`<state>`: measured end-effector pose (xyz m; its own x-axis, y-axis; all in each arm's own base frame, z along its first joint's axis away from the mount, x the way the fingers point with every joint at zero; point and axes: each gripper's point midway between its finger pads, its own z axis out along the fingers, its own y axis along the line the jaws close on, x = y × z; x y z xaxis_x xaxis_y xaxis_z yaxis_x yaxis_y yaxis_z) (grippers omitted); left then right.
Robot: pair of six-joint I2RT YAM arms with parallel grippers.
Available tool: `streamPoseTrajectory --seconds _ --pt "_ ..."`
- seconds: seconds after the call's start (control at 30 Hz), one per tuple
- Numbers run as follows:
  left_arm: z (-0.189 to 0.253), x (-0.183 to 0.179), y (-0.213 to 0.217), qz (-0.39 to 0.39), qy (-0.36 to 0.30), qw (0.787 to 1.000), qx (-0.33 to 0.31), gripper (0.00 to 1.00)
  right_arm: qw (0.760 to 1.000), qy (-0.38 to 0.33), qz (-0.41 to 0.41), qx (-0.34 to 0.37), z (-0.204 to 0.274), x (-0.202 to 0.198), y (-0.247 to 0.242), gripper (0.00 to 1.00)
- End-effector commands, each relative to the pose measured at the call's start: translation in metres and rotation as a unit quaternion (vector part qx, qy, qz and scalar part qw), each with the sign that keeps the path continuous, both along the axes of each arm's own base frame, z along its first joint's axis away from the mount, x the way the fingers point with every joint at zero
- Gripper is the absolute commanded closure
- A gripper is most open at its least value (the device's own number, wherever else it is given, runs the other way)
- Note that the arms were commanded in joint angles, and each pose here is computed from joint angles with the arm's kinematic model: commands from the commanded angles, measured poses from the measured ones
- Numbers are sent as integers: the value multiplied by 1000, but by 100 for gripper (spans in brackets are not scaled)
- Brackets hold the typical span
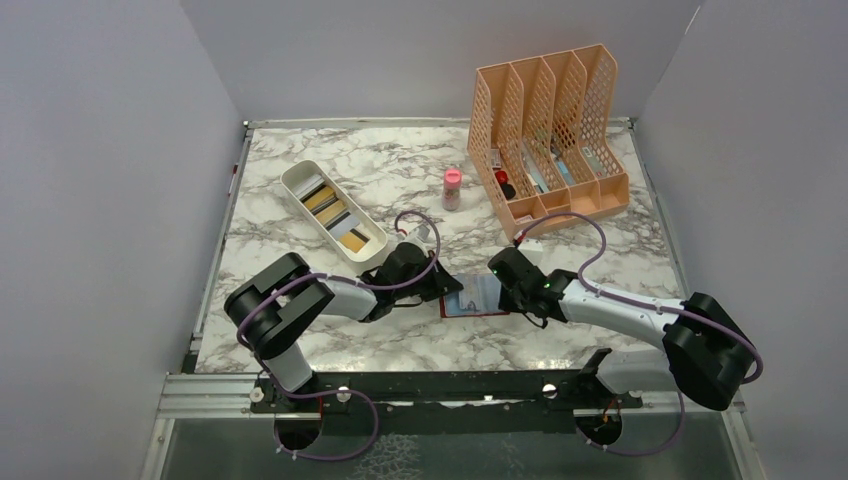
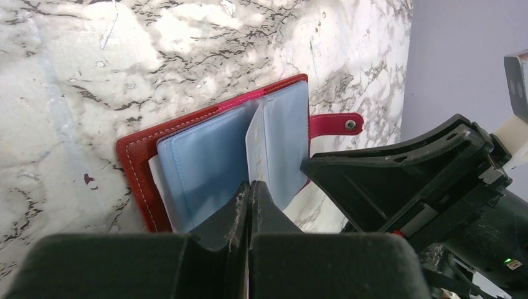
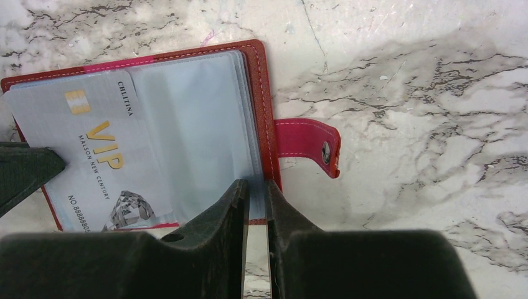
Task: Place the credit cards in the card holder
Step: Insert the credit card into the card holder.
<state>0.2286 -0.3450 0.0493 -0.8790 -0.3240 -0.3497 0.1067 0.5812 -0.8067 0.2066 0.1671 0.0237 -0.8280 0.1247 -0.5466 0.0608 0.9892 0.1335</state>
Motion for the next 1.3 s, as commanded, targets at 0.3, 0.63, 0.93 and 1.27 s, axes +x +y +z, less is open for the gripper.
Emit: streamPoseTrajectory --seconds 0.3,0.63,0.93,1.27 --pt "1 -10 -13 -43 -10 999 -6 100 999 31 1 -19 -18 -12 -9 80" --pt "-6 -12 -23 -76 -18 997 1 100 1000 27 5 -7 -12 -11 -5 80" --pt "0 -14 -25 -86 -25 996 -3 100 1000 23 -8 -11 3 -9 -8 74" --pt "5 -13 -29 -88 -25 996 -11 100 999 -24 -15 -18 31 18 -7 60"
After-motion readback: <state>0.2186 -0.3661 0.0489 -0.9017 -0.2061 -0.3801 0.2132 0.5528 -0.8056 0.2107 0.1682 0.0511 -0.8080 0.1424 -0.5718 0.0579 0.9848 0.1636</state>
